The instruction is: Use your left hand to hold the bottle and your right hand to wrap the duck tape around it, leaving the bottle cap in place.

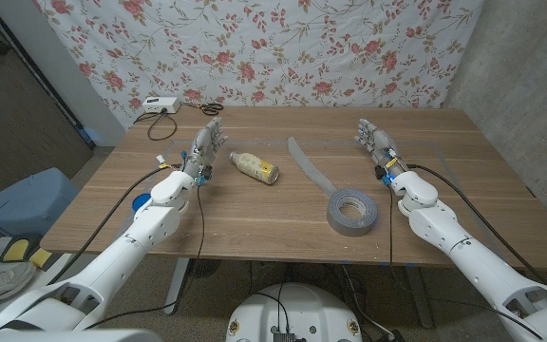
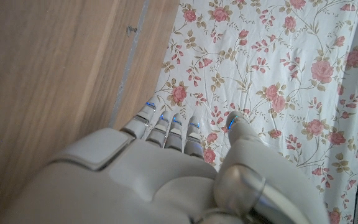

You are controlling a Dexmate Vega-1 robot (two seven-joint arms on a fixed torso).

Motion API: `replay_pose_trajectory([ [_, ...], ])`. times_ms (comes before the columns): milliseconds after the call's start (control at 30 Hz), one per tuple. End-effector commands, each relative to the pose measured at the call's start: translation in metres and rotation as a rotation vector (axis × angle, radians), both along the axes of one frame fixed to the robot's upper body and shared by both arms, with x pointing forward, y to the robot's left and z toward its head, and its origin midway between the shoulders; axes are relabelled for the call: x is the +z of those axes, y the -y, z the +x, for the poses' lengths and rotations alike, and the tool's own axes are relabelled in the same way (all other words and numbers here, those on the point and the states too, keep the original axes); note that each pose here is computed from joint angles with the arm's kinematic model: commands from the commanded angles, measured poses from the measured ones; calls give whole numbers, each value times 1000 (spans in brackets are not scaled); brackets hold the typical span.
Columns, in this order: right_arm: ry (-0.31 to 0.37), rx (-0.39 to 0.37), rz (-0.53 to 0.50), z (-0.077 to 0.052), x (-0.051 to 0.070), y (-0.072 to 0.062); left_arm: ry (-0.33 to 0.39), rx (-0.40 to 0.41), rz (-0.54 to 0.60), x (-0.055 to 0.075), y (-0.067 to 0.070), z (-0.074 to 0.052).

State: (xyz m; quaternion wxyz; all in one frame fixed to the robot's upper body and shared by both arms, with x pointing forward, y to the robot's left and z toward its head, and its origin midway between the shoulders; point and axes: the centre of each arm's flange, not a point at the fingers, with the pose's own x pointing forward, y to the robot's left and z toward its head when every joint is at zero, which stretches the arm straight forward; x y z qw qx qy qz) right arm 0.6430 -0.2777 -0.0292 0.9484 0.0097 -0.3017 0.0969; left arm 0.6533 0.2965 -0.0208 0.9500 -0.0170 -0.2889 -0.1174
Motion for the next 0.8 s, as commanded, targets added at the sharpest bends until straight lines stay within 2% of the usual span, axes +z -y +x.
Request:
replay_pose_trajectory([
  [33, 33, -27, 4, -15, -6, -4, -18, 65, 132, 18, 6, -3],
  [133, 43, -26, 8, -17, -9, 1, -49, 160, 236, 29, 7, -6],
  [267, 52, -27, 12, -19, -14, 11, -74, 188, 364, 42, 11, -6],
  [467, 59, -26, 47, -21, -22, 28, -80, 254, 518, 59, 21, -12],
  [667, 64, -23, 54, -25, -29, 33, -91, 308, 691, 75, 25, -22],
  [800, 73, -22, 64, -29, -32, 34, -95, 384, 779, 84, 25, -34],
])
